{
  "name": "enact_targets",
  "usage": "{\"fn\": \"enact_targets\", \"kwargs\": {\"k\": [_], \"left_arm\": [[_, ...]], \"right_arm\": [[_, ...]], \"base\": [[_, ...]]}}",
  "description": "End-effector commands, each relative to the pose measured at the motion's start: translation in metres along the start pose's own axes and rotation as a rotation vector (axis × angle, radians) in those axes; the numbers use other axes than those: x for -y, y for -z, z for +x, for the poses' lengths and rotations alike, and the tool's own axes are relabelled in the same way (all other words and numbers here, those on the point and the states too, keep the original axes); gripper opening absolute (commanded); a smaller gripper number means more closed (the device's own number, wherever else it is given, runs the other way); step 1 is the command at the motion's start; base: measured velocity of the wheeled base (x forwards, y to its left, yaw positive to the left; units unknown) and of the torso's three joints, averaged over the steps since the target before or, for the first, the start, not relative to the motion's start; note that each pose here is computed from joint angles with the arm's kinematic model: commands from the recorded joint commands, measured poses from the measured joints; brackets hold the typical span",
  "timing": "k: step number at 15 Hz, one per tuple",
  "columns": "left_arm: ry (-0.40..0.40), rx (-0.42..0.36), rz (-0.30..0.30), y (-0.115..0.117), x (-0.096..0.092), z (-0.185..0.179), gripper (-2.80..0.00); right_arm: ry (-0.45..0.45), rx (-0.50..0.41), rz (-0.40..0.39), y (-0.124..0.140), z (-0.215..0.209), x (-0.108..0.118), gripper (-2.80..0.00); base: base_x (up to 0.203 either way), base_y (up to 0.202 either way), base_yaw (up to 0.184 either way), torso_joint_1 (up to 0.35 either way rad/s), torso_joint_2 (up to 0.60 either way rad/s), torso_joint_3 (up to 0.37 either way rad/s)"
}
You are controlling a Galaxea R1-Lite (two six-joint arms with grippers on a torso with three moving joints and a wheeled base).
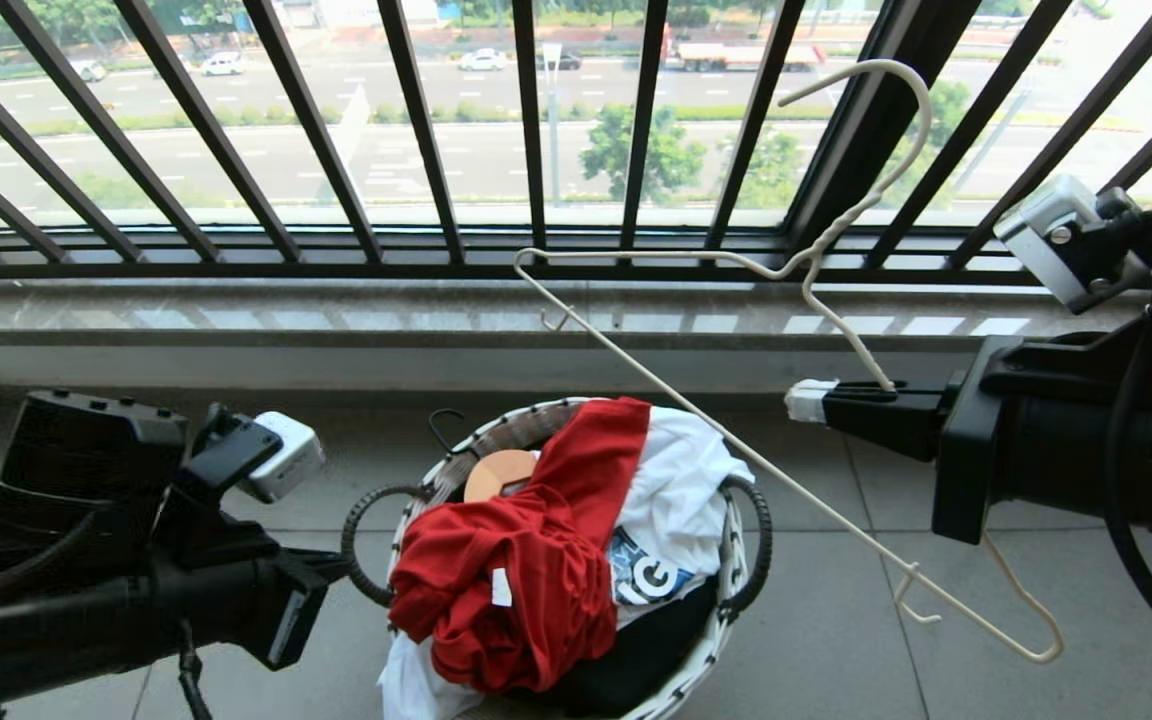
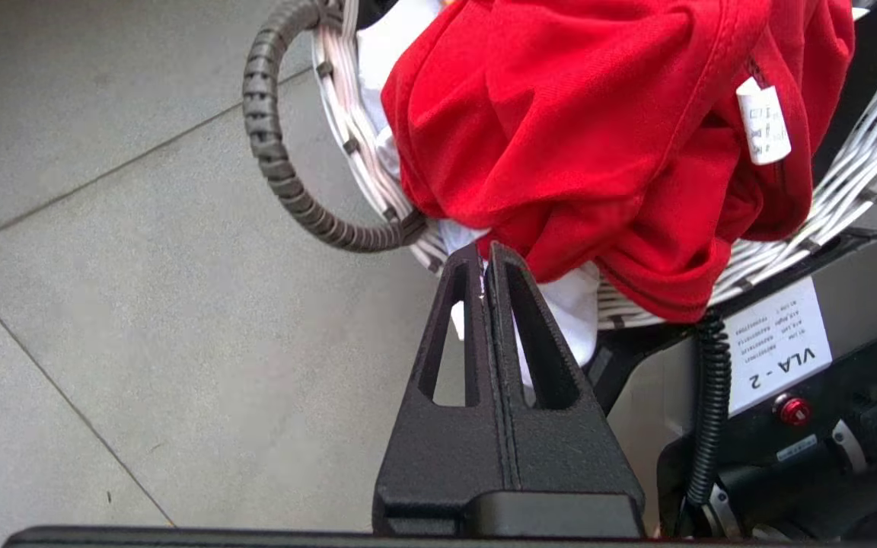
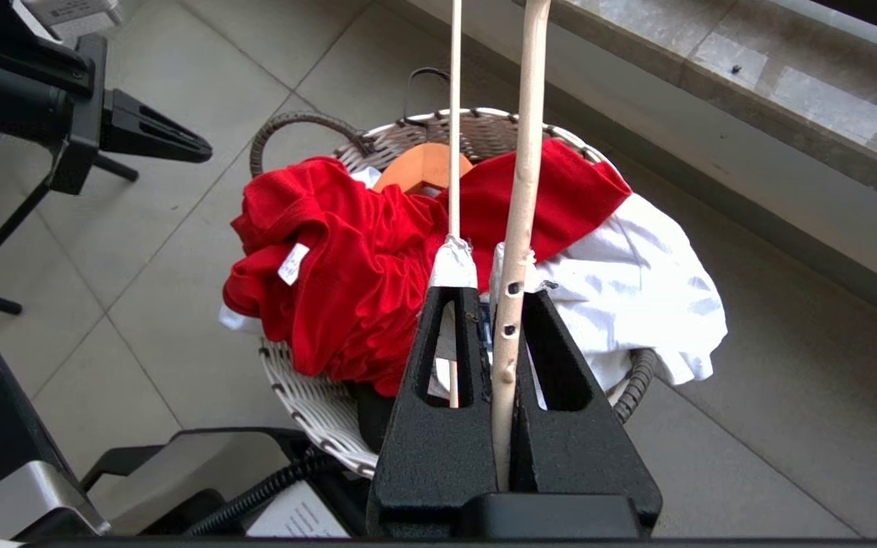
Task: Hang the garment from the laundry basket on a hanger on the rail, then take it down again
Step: Pick up clothes from the basket
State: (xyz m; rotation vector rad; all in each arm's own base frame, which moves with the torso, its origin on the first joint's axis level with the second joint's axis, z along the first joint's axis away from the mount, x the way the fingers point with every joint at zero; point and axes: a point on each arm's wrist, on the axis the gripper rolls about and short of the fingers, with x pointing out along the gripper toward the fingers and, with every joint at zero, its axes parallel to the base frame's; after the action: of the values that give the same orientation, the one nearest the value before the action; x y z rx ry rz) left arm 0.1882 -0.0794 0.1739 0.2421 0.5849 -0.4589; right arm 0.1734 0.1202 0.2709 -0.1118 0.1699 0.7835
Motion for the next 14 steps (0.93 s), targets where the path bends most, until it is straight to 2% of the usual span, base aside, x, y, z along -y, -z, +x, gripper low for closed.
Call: {"fn": "enact_targets", "kwargs": {"k": [1,3,4,6,9,14], "left_arm": [[0.036,-0.026,0.074,-0.006,0.029,0.054,-2.8],[0.043,-0.016,0.088,-0.009,0.048,0.06,-2.8],[0.039,0.004,0.089,-0.014,0.055,0.06,0.0],[-0.014,0.053,0.086,-0.026,0.058,0.053,0.0],[-0.08,0.056,0.101,-0.028,0.061,0.051,0.0],[-0.059,0.042,0.133,-0.022,0.067,0.048,0.0]], "right_arm": [[0.015,-0.004,0.0,0.0,0.002,0.001,-2.8],[0.02,-0.009,0.002,0.001,0.003,0.002,-2.8],[0.019,-0.008,0.002,0.001,0.003,0.002,-2.8],[0.025,-0.02,0.005,0.003,0.007,0.004,-2.8],[0.028,-0.039,0.01,0.006,0.012,0.006,-2.8],[0.027,-0.058,0.014,0.01,0.017,0.007,-2.8]], "base": [[0.0,0.0,0.0,0.0,0.0,0.0],[0.0,0.0,0.0,0.0,0.0,0.0],[0.0,0.0,0.0,0.0,0.0,0.0],[0.0,0.0,0.0,0.0,0.0,0.0],[0.0,0.0,0.0,0.0,0.0,0.0],[0.0,0.0,0.0,0.0,0.0,0.0]]}}
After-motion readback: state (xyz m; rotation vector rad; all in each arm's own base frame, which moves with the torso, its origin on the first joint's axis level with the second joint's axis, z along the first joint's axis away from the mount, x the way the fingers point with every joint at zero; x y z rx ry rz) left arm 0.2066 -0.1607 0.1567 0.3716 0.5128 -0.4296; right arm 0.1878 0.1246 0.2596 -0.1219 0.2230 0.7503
